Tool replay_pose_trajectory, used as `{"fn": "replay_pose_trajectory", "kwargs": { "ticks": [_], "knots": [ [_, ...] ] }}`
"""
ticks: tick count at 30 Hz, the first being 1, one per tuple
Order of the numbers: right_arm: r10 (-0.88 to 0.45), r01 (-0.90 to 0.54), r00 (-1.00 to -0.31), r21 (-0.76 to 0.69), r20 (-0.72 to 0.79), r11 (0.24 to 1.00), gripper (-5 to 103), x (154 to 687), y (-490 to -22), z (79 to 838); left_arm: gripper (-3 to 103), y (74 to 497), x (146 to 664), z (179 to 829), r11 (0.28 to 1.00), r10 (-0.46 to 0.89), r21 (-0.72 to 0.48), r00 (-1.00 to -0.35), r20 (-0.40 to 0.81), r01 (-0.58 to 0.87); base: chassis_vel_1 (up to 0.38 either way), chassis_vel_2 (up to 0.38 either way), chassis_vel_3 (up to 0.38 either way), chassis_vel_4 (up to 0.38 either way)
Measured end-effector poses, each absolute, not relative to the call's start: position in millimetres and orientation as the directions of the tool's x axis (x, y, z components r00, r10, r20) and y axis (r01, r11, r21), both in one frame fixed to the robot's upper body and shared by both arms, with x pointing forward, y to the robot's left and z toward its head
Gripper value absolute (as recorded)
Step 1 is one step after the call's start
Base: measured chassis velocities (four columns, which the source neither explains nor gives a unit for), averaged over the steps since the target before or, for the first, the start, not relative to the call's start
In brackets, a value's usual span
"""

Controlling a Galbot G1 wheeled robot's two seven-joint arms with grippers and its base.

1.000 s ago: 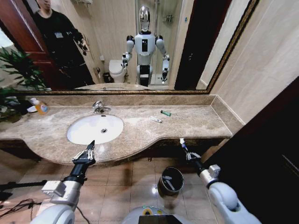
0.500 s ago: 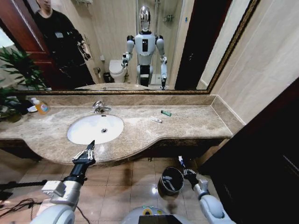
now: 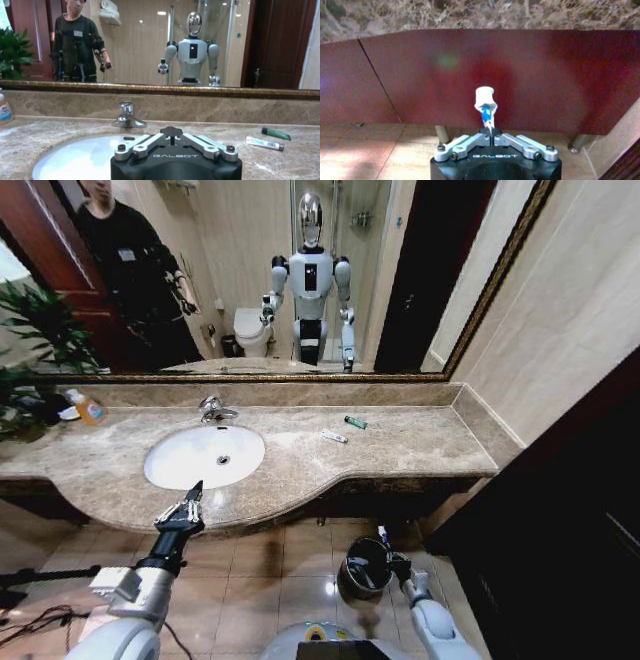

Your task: Pick up the trash from the sink and place it in the trash bin.

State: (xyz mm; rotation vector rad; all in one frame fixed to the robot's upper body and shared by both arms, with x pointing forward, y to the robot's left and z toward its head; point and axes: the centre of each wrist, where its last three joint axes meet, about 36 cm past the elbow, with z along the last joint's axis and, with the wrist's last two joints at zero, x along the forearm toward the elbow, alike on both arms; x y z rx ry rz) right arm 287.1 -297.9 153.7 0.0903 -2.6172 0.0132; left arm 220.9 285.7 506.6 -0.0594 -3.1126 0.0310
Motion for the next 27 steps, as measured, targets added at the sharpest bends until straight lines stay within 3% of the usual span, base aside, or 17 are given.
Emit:
{"fn": "replay_pose_trajectory", "kwargs": {
  "ticks": [6,10,13,14,16,20,27],
  "knots": [
    [-0.020,-0.034,-0.864,-0.018,0.503,0.999,13,289,-291,145,0,286,221,507,0.999,0.038,-0.020,-0.999,0.028,0.038,0.000,0.000,0.000,0.000],
    [-0.010,-0.022,-0.867,-0.019,0.498,1.000,34,293,-291,144,0,286,221,507,0.999,0.038,-0.020,-0.999,0.028,0.038,0.000,0.000,0.000,0.000],
    [-0.009,-0.022,-0.869,-0.020,0.495,1.000,34,293,-291,144,0,286,221,507,0.999,0.038,-0.020,-0.999,0.028,0.038,0.000,0.000,0.000,0.000],
    [-0.008,-0.021,-0.871,-0.021,0.492,1.000,45,293,-292,145,0,286,221,507,0.999,0.038,-0.020,-0.999,0.028,0.038,0.000,0.000,0.000,0.000],
    [-0.004,-0.018,-0.872,-0.024,0.489,1.000,56,294,-295,145,0,286,221,507,0.999,0.038,-0.020,-0.999,0.028,0.038,0.000,0.000,0.000,0.000],
    [-0.001,-0.016,-0.873,-0.028,0.487,0.999,61,293,-297,144,0,286,221,507,0.999,0.038,-0.020,-0.999,0.028,0.038,0.000,0.000,0.000,0.000],
    [0.008,-0.007,-0.873,-0.030,0.487,1.000,94,289,-306,144,0,286,221,507,0.999,0.038,-0.020,-0.999,0.028,0.038,0.000,0.000,0.000,0.000]
  ]
}}
